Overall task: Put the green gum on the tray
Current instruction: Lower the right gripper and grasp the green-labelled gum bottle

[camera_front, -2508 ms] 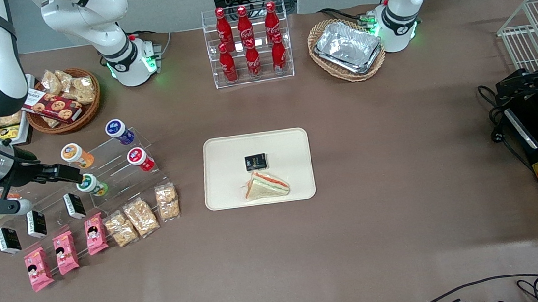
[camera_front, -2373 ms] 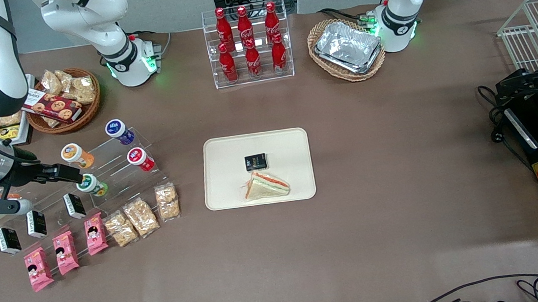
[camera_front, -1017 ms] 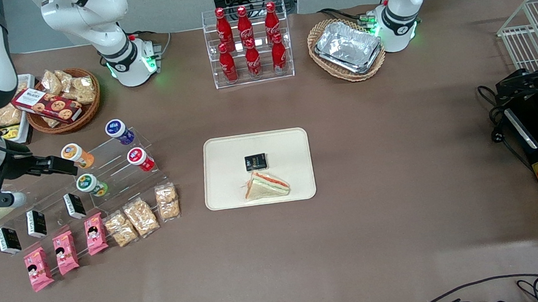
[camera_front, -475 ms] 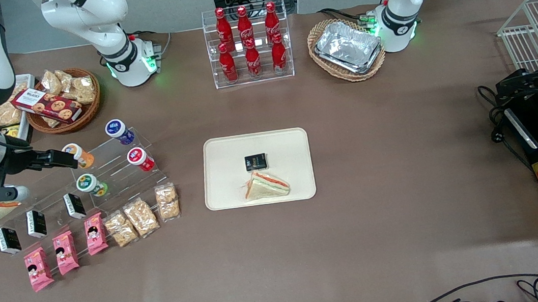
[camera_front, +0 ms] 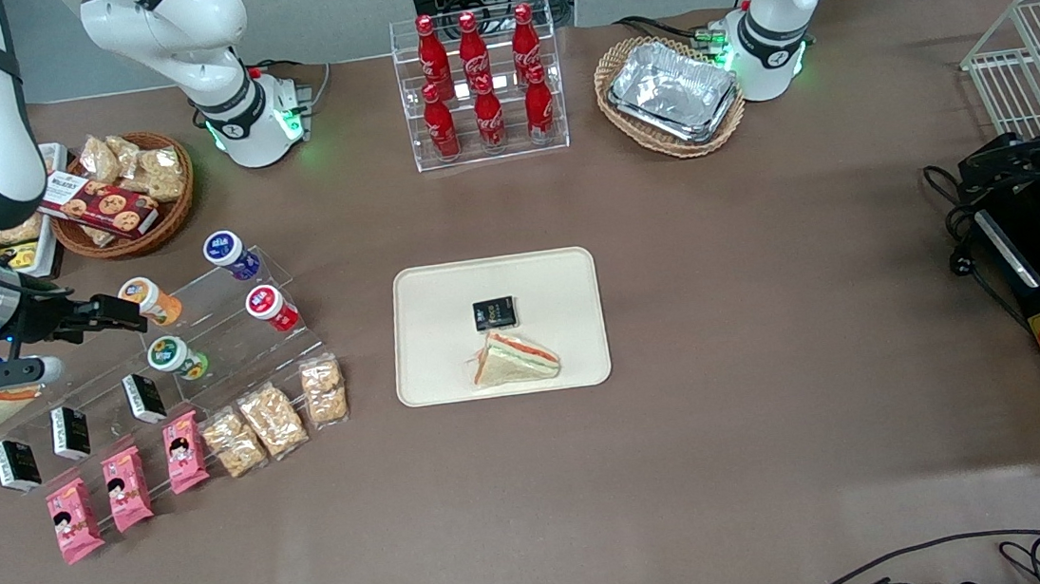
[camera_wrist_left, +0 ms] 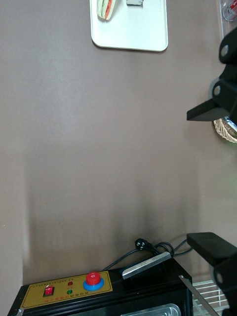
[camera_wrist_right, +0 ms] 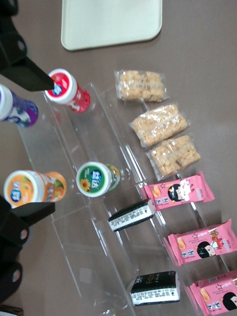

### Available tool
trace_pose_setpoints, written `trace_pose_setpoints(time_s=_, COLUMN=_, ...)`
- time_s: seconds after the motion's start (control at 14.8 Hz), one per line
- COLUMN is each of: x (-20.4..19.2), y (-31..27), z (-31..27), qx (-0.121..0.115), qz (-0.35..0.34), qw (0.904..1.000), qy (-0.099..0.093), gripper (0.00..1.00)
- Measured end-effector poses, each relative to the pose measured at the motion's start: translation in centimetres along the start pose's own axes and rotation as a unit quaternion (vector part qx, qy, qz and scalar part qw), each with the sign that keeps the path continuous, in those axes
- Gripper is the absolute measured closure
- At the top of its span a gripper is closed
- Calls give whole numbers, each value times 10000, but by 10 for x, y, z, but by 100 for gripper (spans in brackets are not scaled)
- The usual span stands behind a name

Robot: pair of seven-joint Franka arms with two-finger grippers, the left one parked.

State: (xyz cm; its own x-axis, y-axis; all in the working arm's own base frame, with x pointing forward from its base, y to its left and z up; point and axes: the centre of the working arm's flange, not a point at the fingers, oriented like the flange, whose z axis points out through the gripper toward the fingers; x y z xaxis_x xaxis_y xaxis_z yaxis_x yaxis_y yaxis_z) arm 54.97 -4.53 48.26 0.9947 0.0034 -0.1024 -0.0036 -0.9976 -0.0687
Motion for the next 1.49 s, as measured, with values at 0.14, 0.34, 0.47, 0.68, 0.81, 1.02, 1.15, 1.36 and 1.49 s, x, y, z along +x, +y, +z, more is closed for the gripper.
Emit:
trace_pose_setpoints(time_s=0.14, x=-4, y=12, z=19, qx=-5, qz=-205, qw=9998, qy=72, gripper=0)
trace_pose_setpoints(time_s=0.34, x=-6, y=19, z=46, qx=-32, qz=-602, qw=9980, qy=172, gripper=0)
trace_pose_setpoints(time_s=0.47, x=-9, y=23, z=67, qx=-21, qz=-826, qw=9965, qy=91, gripper=0)
trace_pose_setpoints(time_s=0.68, x=-7, y=34, z=94, qx=9, qz=-984, qw=9951, qy=-29, gripper=0)
trace_pose_setpoints(time_s=0.81, x=-2, y=41, z=110, qx=24, qz=-1033, qw=9946, qy=-83, gripper=0)
trace_pose_setpoints(time_s=1.02, x=-3, y=44, z=138, qx=12, qz=-1045, qw=9945, qy=-79, gripper=0)
trace_pose_setpoints(time_s=1.15, x=-7, y=45, z=154, qx=-10, qz=-1038, qw=9946, qy=-36, gripper=0)
trace_pose_setpoints(time_s=1.36, x=-9, y=45, z=159, qx=-22, qz=-1040, qw=9946, qy=-6, gripper=5)
trace_pose_setpoints(time_s=1.49, x=-9, y=45, z=159, qx=-27, qz=-1101, qw=9939, qy=10, gripper=27)
